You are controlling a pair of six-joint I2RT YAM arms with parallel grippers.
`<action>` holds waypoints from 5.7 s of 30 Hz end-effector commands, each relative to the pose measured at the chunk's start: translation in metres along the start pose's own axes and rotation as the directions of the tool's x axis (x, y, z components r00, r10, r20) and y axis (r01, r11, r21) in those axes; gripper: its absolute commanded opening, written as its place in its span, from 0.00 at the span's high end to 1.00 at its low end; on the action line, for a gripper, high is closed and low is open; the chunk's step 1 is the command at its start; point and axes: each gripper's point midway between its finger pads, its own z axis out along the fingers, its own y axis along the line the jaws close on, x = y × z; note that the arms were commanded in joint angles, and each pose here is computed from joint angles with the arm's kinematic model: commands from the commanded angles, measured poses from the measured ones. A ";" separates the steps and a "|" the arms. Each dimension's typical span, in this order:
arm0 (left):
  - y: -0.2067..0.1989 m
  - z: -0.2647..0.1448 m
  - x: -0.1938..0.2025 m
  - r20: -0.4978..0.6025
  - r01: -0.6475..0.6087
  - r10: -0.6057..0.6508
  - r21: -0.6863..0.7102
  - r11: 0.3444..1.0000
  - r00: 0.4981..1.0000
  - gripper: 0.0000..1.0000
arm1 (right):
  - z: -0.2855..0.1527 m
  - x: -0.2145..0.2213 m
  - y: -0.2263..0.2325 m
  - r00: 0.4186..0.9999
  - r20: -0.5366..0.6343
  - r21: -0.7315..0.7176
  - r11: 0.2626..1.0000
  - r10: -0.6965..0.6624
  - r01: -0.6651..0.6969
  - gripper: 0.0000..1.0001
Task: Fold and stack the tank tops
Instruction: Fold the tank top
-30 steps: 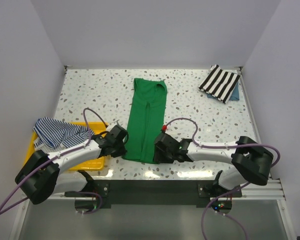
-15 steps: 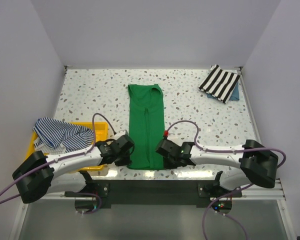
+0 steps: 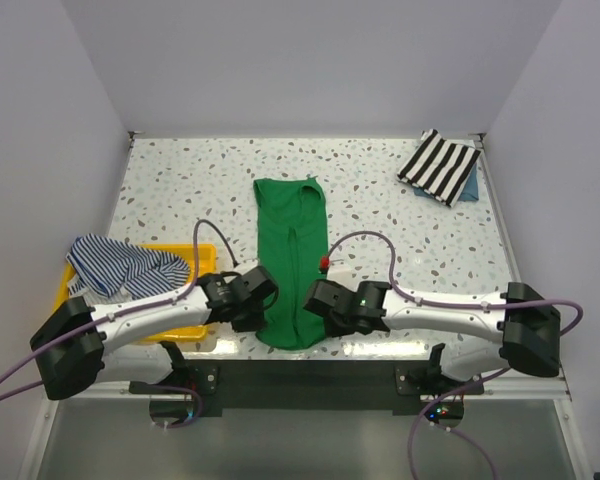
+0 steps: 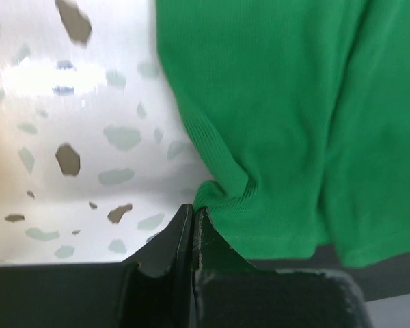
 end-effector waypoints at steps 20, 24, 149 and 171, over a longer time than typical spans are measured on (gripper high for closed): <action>-0.033 -0.016 -0.161 0.277 0.126 -0.130 0.034 0.991 0.952 1.00 | 0.015 -0.176 0.008 0.966 0.249 0.023 0.997 0.065 -0.073 0.88; -0.031 -0.011 -0.191 0.313 0.157 -0.156 0.023 0.987 0.937 1.00 | 0.029 -0.203 0.006 0.964 0.254 0.035 0.996 0.073 -0.085 0.88; -0.044 0.071 -0.327 0.318 0.369 -0.441 0.263 0.892 0.840 0.87 | 0.096 -0.314 -0.055 0.938 0.347 0.161 0.984 0.015 -0.075 0.55; -0.069 0.081 -0.325 0.308 0.329 -0.406 0.275 0.904 0.860 0.88 | 0.141 -0.309 -0.053 0.973 0.229 0.107 0.994 0.009 -0.034 0.52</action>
